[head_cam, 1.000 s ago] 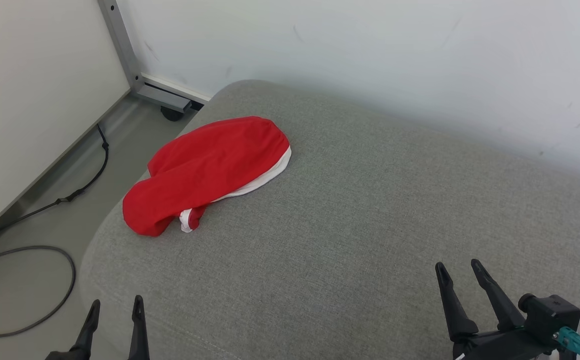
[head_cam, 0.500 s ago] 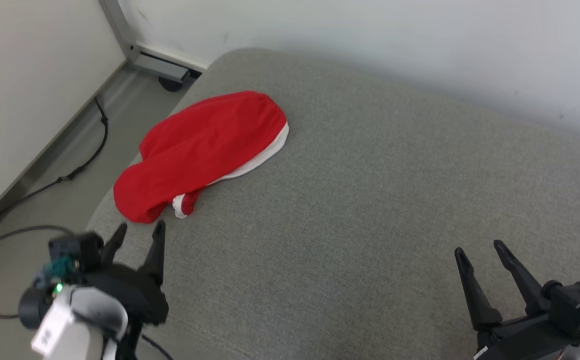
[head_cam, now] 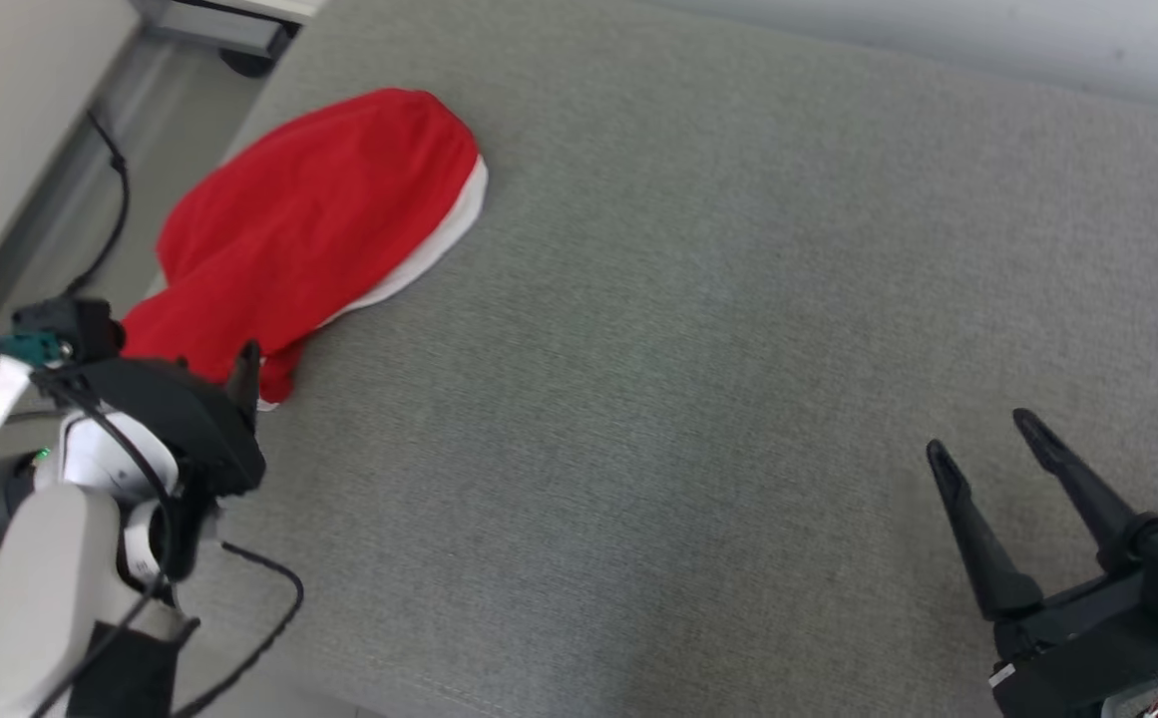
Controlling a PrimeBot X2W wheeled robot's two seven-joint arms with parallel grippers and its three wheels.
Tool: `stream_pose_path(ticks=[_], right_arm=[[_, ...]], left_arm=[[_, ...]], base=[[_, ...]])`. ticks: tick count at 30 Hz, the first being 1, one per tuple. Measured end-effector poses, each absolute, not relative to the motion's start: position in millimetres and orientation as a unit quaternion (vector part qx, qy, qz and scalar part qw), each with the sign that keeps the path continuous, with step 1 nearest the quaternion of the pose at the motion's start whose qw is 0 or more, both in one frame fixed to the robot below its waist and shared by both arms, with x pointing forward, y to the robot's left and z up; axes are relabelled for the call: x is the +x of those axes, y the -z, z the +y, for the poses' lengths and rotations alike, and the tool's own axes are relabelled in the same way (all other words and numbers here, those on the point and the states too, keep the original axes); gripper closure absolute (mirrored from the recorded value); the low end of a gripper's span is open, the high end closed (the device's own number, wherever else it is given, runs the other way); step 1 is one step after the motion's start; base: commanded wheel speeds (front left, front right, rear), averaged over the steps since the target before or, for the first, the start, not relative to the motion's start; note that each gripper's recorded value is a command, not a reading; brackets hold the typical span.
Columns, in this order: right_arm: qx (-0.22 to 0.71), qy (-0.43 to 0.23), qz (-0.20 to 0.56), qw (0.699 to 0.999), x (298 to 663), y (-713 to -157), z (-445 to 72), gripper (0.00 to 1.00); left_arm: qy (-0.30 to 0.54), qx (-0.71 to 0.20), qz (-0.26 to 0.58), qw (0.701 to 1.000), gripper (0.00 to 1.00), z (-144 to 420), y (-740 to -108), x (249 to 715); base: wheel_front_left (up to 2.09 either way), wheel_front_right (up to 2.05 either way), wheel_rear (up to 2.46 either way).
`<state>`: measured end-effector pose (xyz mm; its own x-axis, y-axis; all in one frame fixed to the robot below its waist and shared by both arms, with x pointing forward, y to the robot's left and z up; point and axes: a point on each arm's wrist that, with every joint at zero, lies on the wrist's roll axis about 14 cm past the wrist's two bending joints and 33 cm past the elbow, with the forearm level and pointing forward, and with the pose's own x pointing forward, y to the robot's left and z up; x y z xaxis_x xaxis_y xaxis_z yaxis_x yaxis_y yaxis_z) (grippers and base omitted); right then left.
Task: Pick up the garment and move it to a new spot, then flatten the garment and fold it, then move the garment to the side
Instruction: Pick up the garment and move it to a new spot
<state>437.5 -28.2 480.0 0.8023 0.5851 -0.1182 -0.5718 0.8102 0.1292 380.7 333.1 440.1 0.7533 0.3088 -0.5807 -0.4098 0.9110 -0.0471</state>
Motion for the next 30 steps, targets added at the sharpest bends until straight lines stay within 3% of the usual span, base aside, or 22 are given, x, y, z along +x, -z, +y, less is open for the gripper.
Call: stream_pose_path(ticks=[14,25,26,27,28,30], right_arm=[[0.022,-0.251,0.123,0.96,461,-442,-78,0.0],[0.016,-0.227,0.131,0.965,459,-442,-96,0.0],[0.015,-0.224,0.131,0.966,459,-442,-98,0.0],[0.013,-0.22,0.132,0.966,459,-442,-101,0.0],[0.012,-0.213,0.134,0.968,459,-442,-105,0.0],[0.009,-0.205,0.136,0.969,458,-442,-111,0.0]], left_arm=[[-0.198,-0.074,0.38,0.9,0.0,328,-384,438],[-0.22,-0.032,0.419,0.88,0.0,346,-353,431],[-0.219,-0.031,0.42,0.88,0.24,346,-351,432],[-0.218,-0.03,0.42,0.88,0.85,345,-350,433],[-0.217,-0.026,0.418,0.882,1.0,344,-350,435],[-0.212,-0.025,0.418,0.883,1.0,340,-349,439]], base=[[0.0,0.0,0.0],[0.0,0.0,0.0],[0.0,0.0,0.0],[0.0,0.0,0.0],[0.0,0.0,0.0],[0.0,0.0,0.0]])
